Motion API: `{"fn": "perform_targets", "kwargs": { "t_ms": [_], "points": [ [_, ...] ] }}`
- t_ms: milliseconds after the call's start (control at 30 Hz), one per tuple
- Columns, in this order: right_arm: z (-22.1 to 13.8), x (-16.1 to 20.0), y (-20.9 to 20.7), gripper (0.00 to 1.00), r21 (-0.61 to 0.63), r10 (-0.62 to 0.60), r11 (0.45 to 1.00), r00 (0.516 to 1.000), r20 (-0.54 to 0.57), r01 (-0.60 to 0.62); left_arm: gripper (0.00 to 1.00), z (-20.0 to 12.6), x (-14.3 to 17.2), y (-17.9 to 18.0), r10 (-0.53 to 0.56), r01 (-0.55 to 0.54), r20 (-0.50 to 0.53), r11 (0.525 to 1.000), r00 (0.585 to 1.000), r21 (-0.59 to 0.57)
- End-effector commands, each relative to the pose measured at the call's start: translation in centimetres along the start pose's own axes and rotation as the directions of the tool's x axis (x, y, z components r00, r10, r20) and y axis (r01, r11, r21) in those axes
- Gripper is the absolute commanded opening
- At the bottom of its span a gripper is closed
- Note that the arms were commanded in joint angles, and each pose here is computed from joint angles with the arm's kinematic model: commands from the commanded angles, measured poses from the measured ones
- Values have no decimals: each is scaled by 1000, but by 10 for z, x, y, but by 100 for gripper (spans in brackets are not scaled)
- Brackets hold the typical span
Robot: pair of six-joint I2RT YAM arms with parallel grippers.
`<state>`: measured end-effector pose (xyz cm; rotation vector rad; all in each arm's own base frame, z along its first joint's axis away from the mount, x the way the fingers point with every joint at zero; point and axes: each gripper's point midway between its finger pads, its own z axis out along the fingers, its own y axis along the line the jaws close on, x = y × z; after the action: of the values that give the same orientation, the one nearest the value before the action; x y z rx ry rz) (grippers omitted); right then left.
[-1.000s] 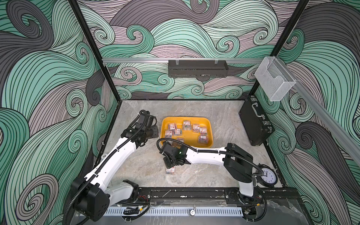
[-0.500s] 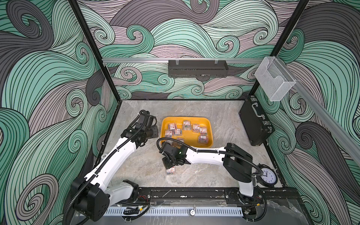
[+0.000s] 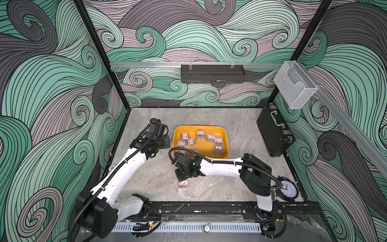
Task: Take the paper clips out of the storage box
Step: Place the boxed paper clips at the center of the board, then move the storage box to the center of the board.
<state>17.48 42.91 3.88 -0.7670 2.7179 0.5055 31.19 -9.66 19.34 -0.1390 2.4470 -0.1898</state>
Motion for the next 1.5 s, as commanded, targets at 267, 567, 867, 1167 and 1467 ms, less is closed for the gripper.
{"fn": "perform_targets", "kwargs": {
  "t_ms": [267,567,867,1167,1467],
  "points": [
    [-7,0,-3,33,5,13,1000,1000,-3,-13,32,-9,-1,4,-1,1,2,1000,1000,-8],
    [-24,-14,-3,33,-26,39,999,998,45,-38,32,-5,1,3,-1,1,-11,1000,1000,-8],
    [-75,-49,-32,37,24,22,999,983,182,-26,34,7,3,-3,-11,12,-46,1000,999,9],
    [-117,-69,-113,40,182,49,978,964,263,-100,33,25,10,-10,-5,7,-106,1000,994,24],
    [-137,-73,-179,45,282,92,943,953,288,-176,32,50,20,-15,-2,7,-164,1000,987,29]
  ]
}}
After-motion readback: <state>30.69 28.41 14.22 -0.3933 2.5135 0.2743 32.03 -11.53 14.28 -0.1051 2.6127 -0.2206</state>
